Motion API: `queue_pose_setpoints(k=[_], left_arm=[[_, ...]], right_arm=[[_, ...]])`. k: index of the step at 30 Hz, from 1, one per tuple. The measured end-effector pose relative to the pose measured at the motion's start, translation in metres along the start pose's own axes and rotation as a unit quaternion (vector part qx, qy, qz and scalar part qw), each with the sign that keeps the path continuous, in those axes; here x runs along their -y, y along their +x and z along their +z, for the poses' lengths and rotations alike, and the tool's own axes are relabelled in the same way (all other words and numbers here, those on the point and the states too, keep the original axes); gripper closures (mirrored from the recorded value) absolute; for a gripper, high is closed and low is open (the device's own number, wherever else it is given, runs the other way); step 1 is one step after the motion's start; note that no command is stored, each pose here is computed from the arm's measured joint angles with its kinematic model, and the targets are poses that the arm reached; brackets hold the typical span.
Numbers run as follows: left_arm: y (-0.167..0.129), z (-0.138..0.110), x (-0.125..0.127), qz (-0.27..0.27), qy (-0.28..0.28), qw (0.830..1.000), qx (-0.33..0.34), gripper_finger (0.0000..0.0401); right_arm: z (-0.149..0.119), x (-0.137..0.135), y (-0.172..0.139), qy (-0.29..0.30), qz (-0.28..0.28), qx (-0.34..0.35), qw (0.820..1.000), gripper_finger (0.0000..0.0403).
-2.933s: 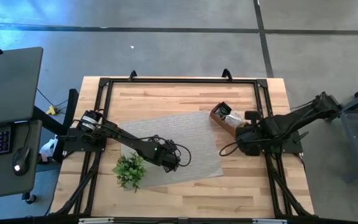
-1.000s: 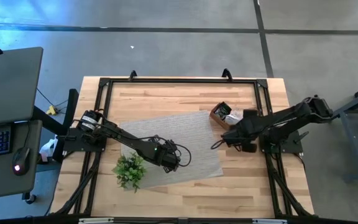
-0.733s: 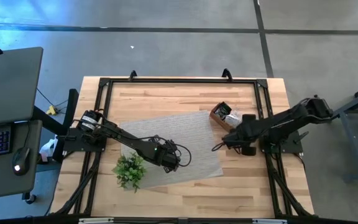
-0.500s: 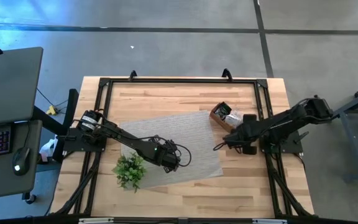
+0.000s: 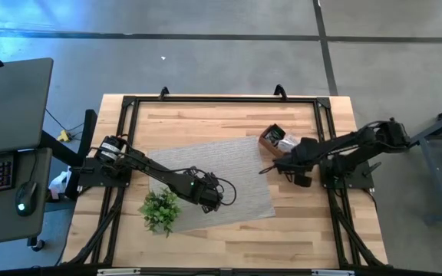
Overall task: Pick & Place Tea
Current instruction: Return to Home Position
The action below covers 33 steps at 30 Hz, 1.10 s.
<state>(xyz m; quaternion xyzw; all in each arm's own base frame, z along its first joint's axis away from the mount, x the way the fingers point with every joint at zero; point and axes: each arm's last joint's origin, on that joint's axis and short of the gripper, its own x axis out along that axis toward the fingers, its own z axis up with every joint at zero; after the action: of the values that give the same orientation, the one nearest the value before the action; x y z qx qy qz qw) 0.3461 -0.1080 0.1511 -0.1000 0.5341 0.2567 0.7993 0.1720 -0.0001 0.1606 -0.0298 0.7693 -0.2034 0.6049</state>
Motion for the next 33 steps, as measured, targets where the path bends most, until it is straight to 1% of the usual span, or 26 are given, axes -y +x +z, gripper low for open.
queue_pose_setpoints(k=[3,5,9,12,14,18,22,24,26,28,30,31,33], left_arm=[[0.0,0.0,0.0,0.0,0.0,1.0,0.0,0.0401],[0.0,0.0,0.0,0.0,0.0,1.0,0.0,0.0401],[0.0,0.0,0.0,0.0,0.0,1.0,0.0,0.0401],[0.0,0.0,0.0,0.0,0.0,1.0,0.0,0.0401],[0.0,0.0,0.0,0.0,0.0,1.0,0.0,0.0401],[0.0,0.0,0.0,0.0,0.0,1.0,0.0,0.0401],[-0.001,0.001,0.0,0.004,0.0,1.0,0.002,0.0401],[-0.012,0.001,0.0,-0.001,0.003,1.0,0.009,0.0401],[-0.033,0.003,-0.001,-0.007,0.006,0.999,0.038,0.0401],[-0.054,0.003,0.001,-0.018,0.009,0.997,0.076,0.0401],[-0.077,-0.005,-0.004,-0.012,0.027,0.995,0.098,0.0401],[-0.089,-0.006,-0.003,-0.022,0.028,0.992,0.123,0.0401],[-0.116,-0.012,-0.008,-0.025,0.043,0.986,0.159,0.0401]], right_arm=[[0.003,0.003,-0.003,0.006,0.006,0.006,1.0,0.0397],[0.007,0.005,-0.008,0.003,0.014,0.022,1.0,0.0395],[0.016,0.011,-0.027,0.009,0.022,0.062,0.998,0.0398],[0.021,0.016,-0.041,0.023,0.016,0.083,0.996,0.0401],[0.022,0.019,-0.05,0.026,0.014,0.086,0.996,0.04],[0.022,0.022,-0.066,0.039,0.028,0.081,0.996,0.0395],[0.017,0.02,-0.092,0.034,0.029,0.089,0.995,0.0395],[0.014,0.019,-0.112,0.027,0.02,0.127,0.991,0.0395],[0.008,0.019,-0.134,0.033,0.011,0.193,0.981,0.0395],[-0.004,0.018,-0.153,0.036,0.02,0.273,0.961,0.0398],[-0.02,0.018,-0.166,0.035,0.059,0.345,0.936,0.04],[-0.029,0.018,-0.17,0.031,0.086,0.378,0.921,0.0401],[-0.044,0.019,-0.174,0.02,0.139,0.439,0.888,0.04]])
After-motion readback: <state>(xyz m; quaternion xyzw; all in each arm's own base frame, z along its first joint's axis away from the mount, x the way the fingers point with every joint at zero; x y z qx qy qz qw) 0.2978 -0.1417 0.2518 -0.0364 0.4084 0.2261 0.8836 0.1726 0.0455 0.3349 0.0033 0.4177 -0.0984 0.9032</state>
